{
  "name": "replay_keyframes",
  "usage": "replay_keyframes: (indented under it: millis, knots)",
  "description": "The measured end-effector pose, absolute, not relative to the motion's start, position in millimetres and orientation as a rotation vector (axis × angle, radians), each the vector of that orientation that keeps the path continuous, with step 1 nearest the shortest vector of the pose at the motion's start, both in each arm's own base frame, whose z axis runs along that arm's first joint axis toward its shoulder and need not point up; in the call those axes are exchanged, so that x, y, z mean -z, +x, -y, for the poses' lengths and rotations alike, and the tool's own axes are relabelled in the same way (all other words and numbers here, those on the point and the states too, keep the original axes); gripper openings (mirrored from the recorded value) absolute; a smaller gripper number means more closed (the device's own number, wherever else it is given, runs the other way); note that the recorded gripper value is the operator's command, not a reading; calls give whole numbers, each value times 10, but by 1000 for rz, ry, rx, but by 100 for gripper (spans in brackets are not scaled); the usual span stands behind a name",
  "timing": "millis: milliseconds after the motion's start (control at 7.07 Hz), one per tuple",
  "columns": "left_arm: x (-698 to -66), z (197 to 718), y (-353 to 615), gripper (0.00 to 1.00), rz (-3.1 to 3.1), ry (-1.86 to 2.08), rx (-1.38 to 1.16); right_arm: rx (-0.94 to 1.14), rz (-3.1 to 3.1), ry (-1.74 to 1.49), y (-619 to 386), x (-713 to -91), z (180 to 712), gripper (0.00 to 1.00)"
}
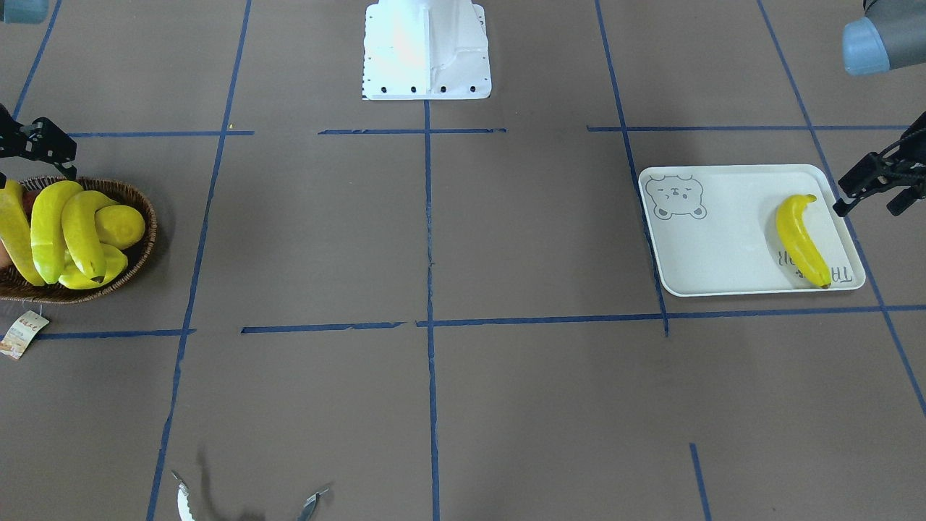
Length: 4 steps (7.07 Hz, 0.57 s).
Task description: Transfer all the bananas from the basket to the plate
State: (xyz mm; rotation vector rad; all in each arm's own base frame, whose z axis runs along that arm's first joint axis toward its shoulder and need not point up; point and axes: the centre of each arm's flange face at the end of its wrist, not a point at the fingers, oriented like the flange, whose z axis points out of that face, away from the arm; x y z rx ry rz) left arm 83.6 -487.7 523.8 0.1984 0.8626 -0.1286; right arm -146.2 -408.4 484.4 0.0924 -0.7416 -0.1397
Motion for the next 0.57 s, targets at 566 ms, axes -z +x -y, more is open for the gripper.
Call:
replay_keyframes:
  millis: [566]
  knots:
    - [-5221,4874,844,100,-864,200,127,181,813,102,-1378,-5370,3838,83]
